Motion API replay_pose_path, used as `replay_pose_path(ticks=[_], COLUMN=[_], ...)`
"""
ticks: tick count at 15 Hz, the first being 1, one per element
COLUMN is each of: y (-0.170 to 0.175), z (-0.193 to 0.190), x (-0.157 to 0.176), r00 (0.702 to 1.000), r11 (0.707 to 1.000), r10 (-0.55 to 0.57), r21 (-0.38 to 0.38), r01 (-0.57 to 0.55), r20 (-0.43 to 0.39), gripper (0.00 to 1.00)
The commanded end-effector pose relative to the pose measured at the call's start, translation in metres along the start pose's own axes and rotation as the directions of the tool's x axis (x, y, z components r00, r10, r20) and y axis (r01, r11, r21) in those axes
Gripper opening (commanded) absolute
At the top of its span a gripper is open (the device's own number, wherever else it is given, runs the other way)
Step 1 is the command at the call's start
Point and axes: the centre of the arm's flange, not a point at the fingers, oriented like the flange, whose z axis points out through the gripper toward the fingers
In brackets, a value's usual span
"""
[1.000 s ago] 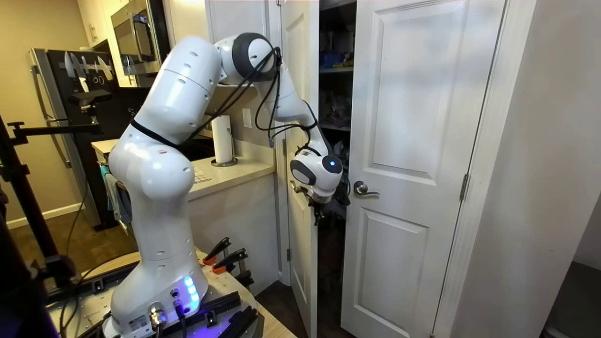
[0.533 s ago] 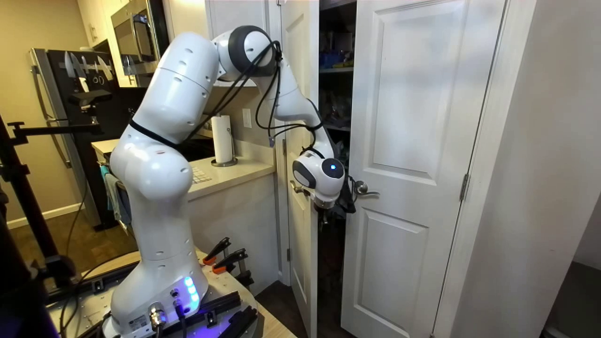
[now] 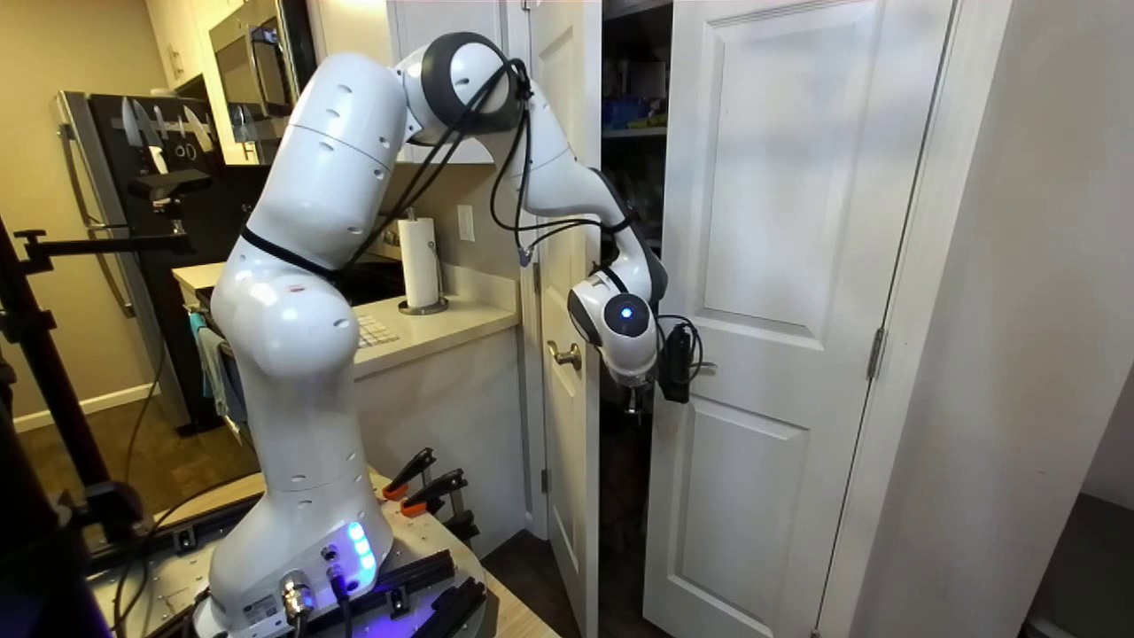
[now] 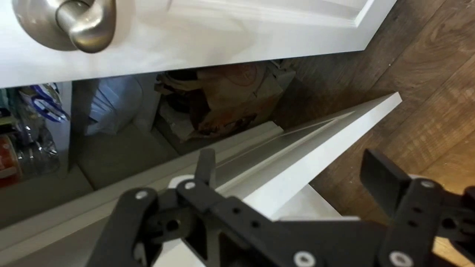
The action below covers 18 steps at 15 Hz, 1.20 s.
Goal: Open the door on the left
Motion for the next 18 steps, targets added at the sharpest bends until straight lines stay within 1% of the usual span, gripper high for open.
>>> replay_pose_path(ticks=[1,6,10,12,13,14,18], y=[0.022,0.059,0.087,0.096,0.099,0.102,0.103], z=[0.002,0.013,0.025,0.030,0.031,0.033,0.032], x=[-0.006,-0.007,0.013,0.027,0.035,0.042,0.056], r00=[0.999,0.999,0.994,0.984,0.973,0.960,0.882], r11=[0.999,0.996,0.989,0.982,0.974,0.966,0.906], r10=[0.020,-0.034,-0.109,-0.167,-0.212,-0.253,-0.423], r21=[-0.041,-0.081,-0.104,-0.103,-0.106,-0.094,-0.062], r01=[-0.018,0.035,0.106,0.160,0.202,0.243,0.420], r20=[0.045,0.023,-0.022,-0.058,-0.091,-0.120,-0.207], gripper=[1.00,1.00,1.00,1.00,1.00,1.00,1.00])
